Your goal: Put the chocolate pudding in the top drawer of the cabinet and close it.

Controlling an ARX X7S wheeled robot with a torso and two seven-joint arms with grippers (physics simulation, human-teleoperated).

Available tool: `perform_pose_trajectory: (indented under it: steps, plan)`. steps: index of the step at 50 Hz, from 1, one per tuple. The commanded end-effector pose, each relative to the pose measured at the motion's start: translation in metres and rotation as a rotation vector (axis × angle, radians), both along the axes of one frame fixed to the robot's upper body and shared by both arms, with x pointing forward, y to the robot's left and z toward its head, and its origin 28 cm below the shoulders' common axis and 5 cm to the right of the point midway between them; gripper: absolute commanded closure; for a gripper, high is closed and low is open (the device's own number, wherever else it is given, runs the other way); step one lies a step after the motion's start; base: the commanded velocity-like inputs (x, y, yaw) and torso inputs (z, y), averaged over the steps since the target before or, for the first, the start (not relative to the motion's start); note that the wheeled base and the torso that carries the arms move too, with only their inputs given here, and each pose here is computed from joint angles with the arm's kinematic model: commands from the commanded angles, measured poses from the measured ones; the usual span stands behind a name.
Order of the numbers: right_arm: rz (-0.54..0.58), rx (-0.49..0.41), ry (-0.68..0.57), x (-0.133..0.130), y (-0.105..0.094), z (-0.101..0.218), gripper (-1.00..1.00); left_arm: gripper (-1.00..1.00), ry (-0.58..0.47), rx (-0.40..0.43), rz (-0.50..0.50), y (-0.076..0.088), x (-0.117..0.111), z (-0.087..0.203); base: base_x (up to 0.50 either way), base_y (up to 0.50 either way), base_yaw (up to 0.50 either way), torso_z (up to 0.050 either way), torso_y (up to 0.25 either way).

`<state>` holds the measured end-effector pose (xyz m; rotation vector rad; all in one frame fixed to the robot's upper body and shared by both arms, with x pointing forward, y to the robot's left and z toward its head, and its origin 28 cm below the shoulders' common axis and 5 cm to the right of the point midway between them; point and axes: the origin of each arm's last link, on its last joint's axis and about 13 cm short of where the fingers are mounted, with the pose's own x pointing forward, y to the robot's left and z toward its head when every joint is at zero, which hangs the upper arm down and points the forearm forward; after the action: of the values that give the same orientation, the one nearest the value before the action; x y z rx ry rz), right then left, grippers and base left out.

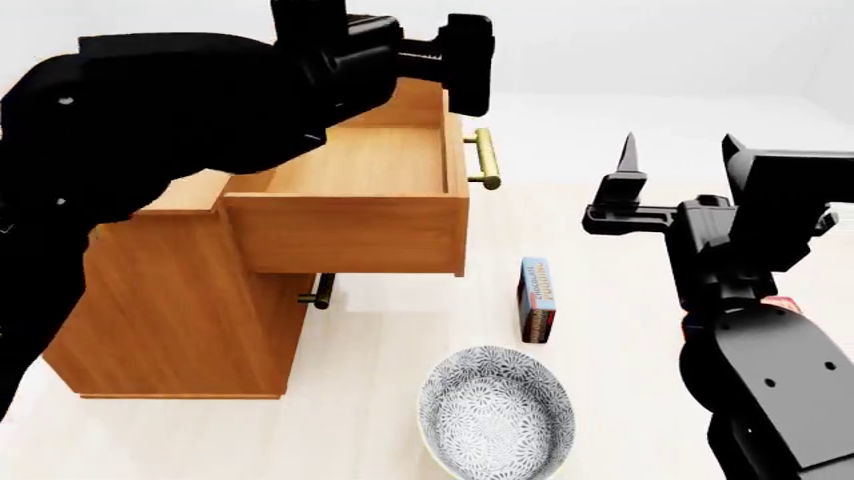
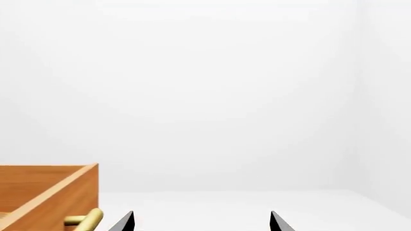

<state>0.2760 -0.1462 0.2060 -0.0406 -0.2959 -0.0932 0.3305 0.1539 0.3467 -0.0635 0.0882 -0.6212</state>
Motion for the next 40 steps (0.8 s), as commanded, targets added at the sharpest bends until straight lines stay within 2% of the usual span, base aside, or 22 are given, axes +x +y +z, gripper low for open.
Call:
perform_pose_trajectory:
  steps: [1, 7, 15, 18, 22, 30, 40]
  plan:
    - [0.009, 0.002, -0.004, 0.003, 0.005, -0.001, -1.00, -1.00, -0.221, -0.002, 0.143, 0.025, -0.041, 0.001, 0.00, 0.00, 0.00, 0.000, 0.000]
    - [0.021, -0.001, -0.013, 0.000, 0.008, -0.001, -1.00, -1.00, -0.317, -0.010, 0.202, 0.043, -0.054, -0.019, 0.00, 0.00, 0.00, 0.000, 0.000]
    - [0.026, -0.011, -0.029, -0.006, 0.010, -0.004, -1.00, -1.00, -0.386, -0.028, 0.234, 0.060, -0.076, -0.038, 0.00, 0.00, 0.00, 0.000, 0.000]
    - [0.028, -0.015, -0.034, -0.008, 0.010, -0.003, -1.00, -1.00, -0.422, -0.037, 0.259, 0.062, -0.097, -0.043, 0.00, 0.00, 0.00, 0.000, 0.000]
    - [0.034, -0.019, -0.040, -0.011, 0.010, -0.002, -1.00, -1.00, -0.453, -0.035, 0.284, 0.066, -0.113, -0.053, 0.00, 0.00, 0.00, 0.000, 0.000]
    - [0.043, -0.015, -0.039, -0.016, 0.007, -0.003, -1.00, -1.00, -0.487, -0.039, 0.298, 0.074, -0.112, -0.077, 0.00, 0.00, 0.00, 0.000, 0.000]
    - [0.057, -0.019, -0.029, -0.019, 0.006, -0.004, -1.00, -1.00, -0.516, -0.034, 0.300, 0.083, -0.122, -0.095, 0.00, 0.00, 0.00, 0.000, 0.000]
